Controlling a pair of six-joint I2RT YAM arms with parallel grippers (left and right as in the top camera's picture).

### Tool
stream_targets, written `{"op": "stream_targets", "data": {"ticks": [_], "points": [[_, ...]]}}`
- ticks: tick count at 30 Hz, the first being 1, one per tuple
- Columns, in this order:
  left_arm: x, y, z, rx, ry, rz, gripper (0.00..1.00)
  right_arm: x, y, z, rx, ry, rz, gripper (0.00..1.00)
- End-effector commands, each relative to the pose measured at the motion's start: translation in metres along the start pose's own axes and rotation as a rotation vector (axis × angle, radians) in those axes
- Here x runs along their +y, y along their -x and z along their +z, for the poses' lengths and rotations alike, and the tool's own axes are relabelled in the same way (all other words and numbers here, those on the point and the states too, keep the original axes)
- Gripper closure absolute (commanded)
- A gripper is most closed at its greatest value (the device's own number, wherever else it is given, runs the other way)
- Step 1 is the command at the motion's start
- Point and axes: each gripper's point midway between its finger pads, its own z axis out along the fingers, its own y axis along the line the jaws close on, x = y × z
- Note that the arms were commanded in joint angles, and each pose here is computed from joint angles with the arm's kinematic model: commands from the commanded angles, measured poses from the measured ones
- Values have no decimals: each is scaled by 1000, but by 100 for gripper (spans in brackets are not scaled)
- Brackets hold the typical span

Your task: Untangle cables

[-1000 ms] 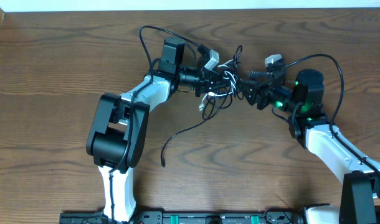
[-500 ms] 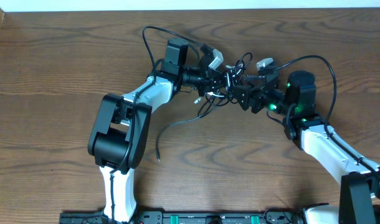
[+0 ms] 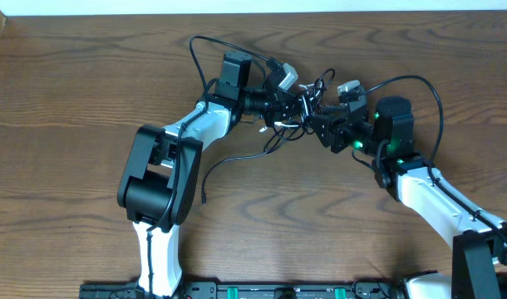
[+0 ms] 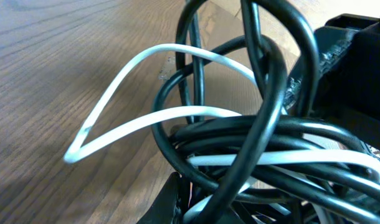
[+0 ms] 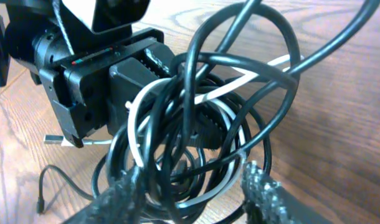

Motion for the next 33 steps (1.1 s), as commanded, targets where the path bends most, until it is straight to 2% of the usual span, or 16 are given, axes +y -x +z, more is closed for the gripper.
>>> {"op": "stream_targets", "data": {"ticks": [1, 13, 19, 26, 28, 31, 33], "points": [[-14, 19, 1, -20, -30, 40, 92, -7, -4, 3, 10, -42, -7, 57], [-23, 17, 10, -10, -52, 46, 92, -22, -2, 2, -3, -131, -6, 55], [-27, 17, 13, -6, -63, 30, 92, -27, -3, 1, 0, -156, -3, 60], [-34, 16, 21, 3, -82, 36, 93, -27, -3, 1, 0, -156, -3, 72], [-36, 15, 23, 5, -86, 37, 93, -27, -4, 2, 1, -157, -3, 78], [-36, 15, 23, 6, -86, 38, 93, -27, -4, 2, 1, -156, -2, 99], [-36, 15, 23, 5, -86, 38, 93, -27, -4, 2, 0, -156, -2, 99]]}}
